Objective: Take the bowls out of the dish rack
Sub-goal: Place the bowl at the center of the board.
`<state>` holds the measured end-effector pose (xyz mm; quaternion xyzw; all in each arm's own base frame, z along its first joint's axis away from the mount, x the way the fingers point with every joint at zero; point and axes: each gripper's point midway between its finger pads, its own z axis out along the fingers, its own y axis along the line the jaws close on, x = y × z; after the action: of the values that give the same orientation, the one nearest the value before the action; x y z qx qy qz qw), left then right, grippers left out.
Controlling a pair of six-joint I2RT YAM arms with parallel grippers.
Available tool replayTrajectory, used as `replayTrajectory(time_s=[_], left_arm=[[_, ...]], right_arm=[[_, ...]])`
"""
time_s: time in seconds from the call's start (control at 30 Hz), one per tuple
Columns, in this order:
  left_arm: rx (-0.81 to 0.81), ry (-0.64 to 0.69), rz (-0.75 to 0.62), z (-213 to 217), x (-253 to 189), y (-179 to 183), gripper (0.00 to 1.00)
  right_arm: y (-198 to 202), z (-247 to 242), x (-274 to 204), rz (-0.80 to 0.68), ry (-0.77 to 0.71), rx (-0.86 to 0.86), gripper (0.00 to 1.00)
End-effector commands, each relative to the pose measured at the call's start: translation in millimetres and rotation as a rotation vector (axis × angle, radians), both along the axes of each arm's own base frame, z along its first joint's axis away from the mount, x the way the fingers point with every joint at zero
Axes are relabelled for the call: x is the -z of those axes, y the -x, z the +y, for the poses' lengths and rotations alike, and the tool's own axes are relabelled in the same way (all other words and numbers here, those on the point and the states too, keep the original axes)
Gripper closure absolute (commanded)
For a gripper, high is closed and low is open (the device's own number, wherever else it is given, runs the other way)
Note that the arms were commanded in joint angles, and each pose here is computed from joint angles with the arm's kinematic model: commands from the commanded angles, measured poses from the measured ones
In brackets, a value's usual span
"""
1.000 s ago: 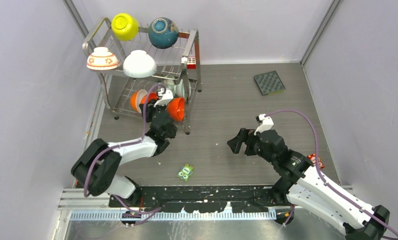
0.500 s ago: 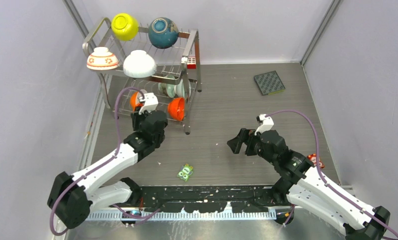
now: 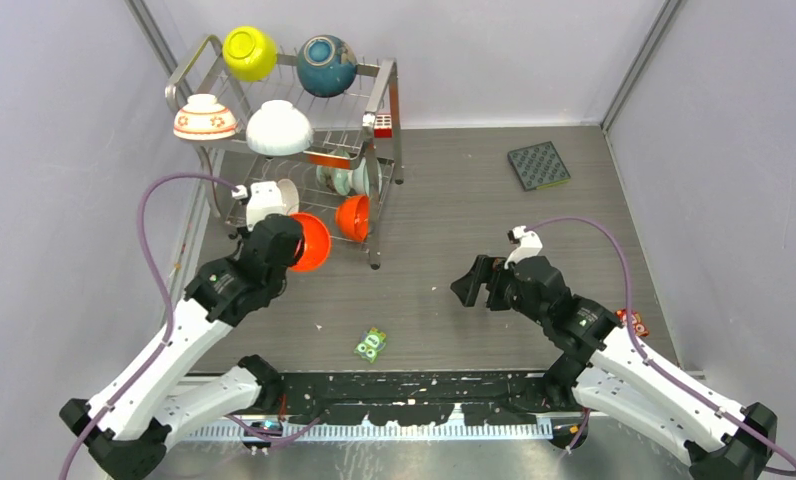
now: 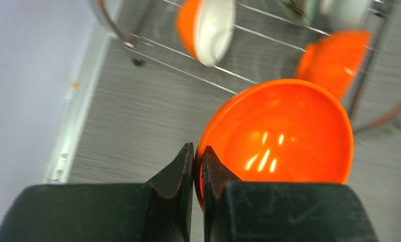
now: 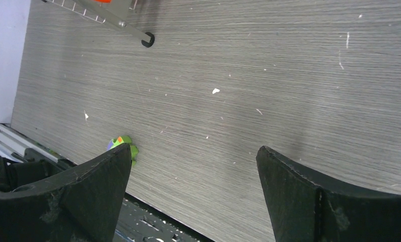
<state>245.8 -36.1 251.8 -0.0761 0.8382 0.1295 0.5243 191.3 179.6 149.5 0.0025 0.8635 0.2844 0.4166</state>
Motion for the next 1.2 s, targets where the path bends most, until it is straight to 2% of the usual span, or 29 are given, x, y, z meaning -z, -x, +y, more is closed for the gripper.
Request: replayTrajectory(time_s=[0.0,0.17,0.23,0.33,0.47,0.7,0.8,0.97,1.17], left_arm=[[0.245,0.263,0.183,-47,14,41,1.0],[0.51,0.452,0.258,-88,23,78,1.0],[0.577,0.487,0.291,-96,30,91,1.0],[0.649,0.508,0.327,-103,41,104,1.0],[0.755,0.549,0.374,-121,50,114,1.0],[0.763,0.47,0.358,-128,51,95,1.0],[0.744,0.446,0.354,-127,61,90,1.0],[0.695,0.42,0.279,-115,57,87,1.0],[0.659,0.419,0.195,-102,48,88,1.0]], right_arm=[[-2,20,-33,-0.013,-0.11,-0.033,0.02],[16,49,-45,0.031,-0.195,-0.19,0.05],[19,48,-43,0.024,-0.11,-0.178,0.11],[29,55,-51,-0.05,0.064,-0.205,0.11],[37,84,-75,-0.087,0.112,-0.256,0.09],[33,101,-110,-0.094,0.18,-0.242,0.08],[31,107,-115,-0.063,0.256,-0.255,0.1],[33,125,-103,-0.038,0.363,-0.297,0.16],[41,154,-98,-0.028,0.372,-0.344,0.22]])
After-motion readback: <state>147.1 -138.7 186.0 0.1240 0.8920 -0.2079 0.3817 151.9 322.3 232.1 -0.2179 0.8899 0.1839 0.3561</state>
